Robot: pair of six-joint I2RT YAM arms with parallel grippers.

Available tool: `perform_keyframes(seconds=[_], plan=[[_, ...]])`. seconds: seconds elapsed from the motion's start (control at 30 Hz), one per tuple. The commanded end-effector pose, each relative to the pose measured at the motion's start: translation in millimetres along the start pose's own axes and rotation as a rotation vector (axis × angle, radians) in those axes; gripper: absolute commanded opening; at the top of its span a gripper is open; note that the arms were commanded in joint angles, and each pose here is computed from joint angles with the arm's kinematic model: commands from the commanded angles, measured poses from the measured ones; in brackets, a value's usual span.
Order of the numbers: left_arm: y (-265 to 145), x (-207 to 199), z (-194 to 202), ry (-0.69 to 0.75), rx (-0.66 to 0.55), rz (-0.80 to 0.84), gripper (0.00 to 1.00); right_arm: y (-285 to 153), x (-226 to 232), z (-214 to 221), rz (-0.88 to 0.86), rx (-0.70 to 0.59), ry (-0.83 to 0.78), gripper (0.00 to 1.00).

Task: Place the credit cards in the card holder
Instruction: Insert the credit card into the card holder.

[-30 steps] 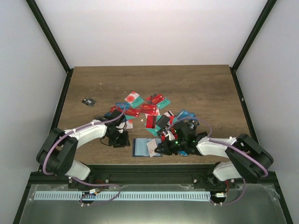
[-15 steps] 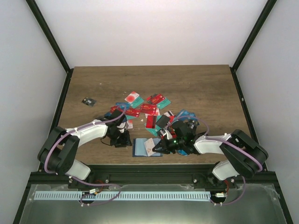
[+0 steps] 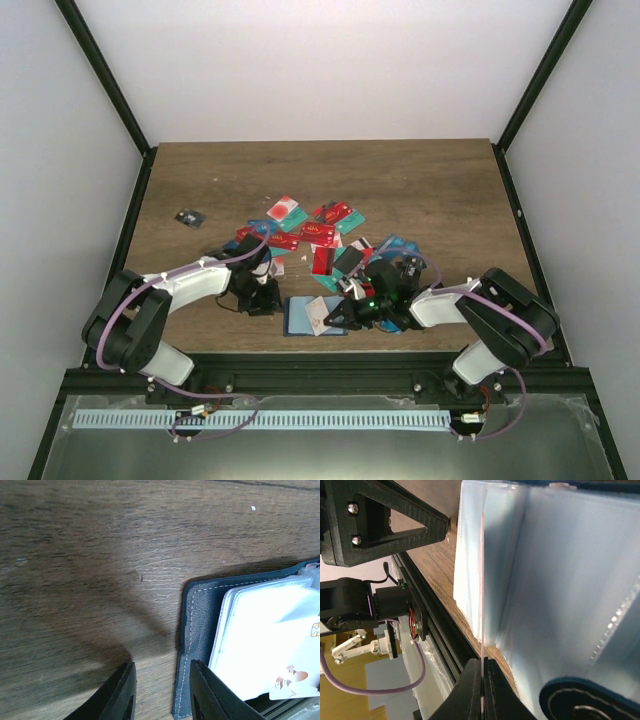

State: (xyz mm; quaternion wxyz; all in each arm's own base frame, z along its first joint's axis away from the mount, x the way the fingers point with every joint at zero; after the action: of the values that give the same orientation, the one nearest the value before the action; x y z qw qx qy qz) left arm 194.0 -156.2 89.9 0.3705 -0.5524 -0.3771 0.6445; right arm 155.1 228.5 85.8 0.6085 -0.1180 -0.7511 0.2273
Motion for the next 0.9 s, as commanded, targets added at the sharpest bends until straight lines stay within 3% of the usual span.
perform_keyframes(seconds=[0.0, 0.87], plan=[[11, 13, 7, -0.034, 0.032, -0.040, 0.32, 3, 8, -12, -0.013, -0.039, -0.077, 0.01], [21, 22, 29, -0.118, 0.040, 0.035, 0.29, 10, -4, -12, 0.000, -0.127, 0.002, 0.01]])
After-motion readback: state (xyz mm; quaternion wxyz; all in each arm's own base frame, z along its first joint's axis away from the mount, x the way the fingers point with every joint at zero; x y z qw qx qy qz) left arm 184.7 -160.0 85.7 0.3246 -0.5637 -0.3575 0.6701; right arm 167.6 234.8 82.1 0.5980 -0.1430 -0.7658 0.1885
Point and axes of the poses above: each gripper's point midway between its finger pads, its own y axis out along the fingers, its own x axis along the line the jaws close on, z = x × y, the point moved 8 cm from there along -y, back along the fingers, and after that the axes turned 5 degrees about -y, right-handed, at the moved point
